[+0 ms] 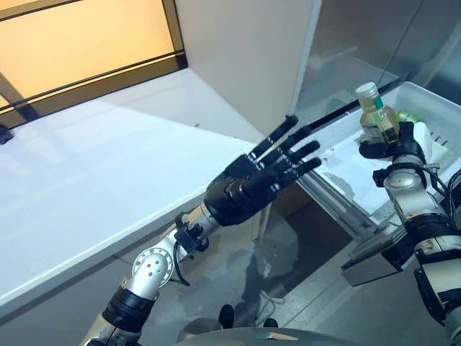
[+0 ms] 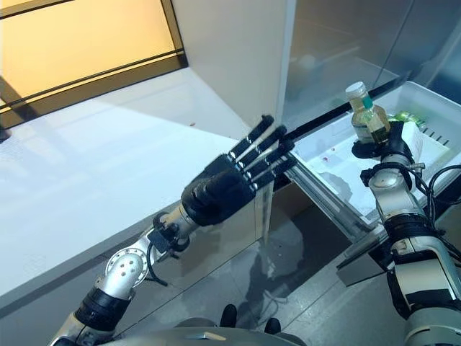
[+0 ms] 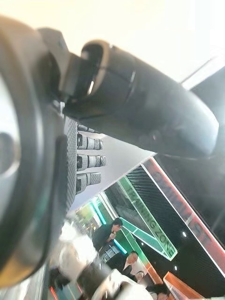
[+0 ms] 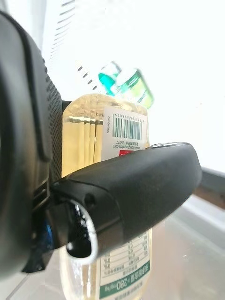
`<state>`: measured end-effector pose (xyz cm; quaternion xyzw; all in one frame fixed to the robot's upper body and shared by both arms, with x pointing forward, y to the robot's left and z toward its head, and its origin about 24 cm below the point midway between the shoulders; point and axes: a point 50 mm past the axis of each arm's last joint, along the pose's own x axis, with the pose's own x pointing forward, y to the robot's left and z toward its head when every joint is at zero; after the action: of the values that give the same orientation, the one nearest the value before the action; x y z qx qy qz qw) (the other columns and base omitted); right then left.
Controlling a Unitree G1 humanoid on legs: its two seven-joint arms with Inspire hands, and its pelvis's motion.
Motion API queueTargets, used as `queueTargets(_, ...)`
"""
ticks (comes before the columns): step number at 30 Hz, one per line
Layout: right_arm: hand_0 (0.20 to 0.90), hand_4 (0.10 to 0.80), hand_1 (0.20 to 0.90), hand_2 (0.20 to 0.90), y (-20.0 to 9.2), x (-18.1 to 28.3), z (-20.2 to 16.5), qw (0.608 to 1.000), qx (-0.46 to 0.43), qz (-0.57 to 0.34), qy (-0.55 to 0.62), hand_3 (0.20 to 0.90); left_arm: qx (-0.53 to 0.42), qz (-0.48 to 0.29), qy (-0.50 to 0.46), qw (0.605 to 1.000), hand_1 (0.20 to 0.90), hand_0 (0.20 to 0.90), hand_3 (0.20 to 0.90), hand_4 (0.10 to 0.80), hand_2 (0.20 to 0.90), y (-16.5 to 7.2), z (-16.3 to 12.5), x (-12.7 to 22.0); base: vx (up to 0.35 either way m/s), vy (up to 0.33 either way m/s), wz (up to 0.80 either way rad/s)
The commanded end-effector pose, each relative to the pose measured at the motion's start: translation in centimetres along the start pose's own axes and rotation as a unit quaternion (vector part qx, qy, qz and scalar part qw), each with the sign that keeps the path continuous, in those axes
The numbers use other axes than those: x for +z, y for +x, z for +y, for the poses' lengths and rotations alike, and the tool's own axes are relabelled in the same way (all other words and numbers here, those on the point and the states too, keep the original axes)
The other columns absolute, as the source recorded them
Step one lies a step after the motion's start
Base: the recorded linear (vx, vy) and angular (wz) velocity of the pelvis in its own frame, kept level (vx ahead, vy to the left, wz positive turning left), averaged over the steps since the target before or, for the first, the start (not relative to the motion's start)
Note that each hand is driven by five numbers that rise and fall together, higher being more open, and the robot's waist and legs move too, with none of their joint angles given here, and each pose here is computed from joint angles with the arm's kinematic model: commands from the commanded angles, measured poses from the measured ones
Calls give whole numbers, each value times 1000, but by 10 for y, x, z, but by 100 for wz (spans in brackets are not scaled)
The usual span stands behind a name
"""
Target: Put drinks into fridge and close the fridge
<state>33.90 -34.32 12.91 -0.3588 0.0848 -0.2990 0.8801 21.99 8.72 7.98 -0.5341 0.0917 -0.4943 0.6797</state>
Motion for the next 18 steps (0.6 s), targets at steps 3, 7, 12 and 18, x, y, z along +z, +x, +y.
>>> queueTargets(3, 300, 100, 300, 300, 18, 110, -81, 976, -100, -191, 28, 200, 46, 65, -58, 995, 900, 900, 900, 800, 900, -27, 15, -36, 29, 5, 6)
queueTargets(7, 300, 100, 300, 300, 23, 96, -80, 985, -76, -156, 1, 200, 199, 135, -5, 971, 900, 900, 900, 800, 900, -82, 53, -58, 70, 24, 5)
queueTargets(12, 300, 100, 300, 300, 28, 78, -79, 992, -45, -113, -34, 200, 381, 207, 98, 896, 900, 900, 900, 800, 900, -151, 84, -69, 37, 11, 5)
queueTargets(18, 300, 100, 300, 300, 35, 65, -80, 996, -12, -61, -58, 200, 537, 260, 238, 767, 900, 900, 900, 800, 900, -201, 108, -51, -65, -90, 5)
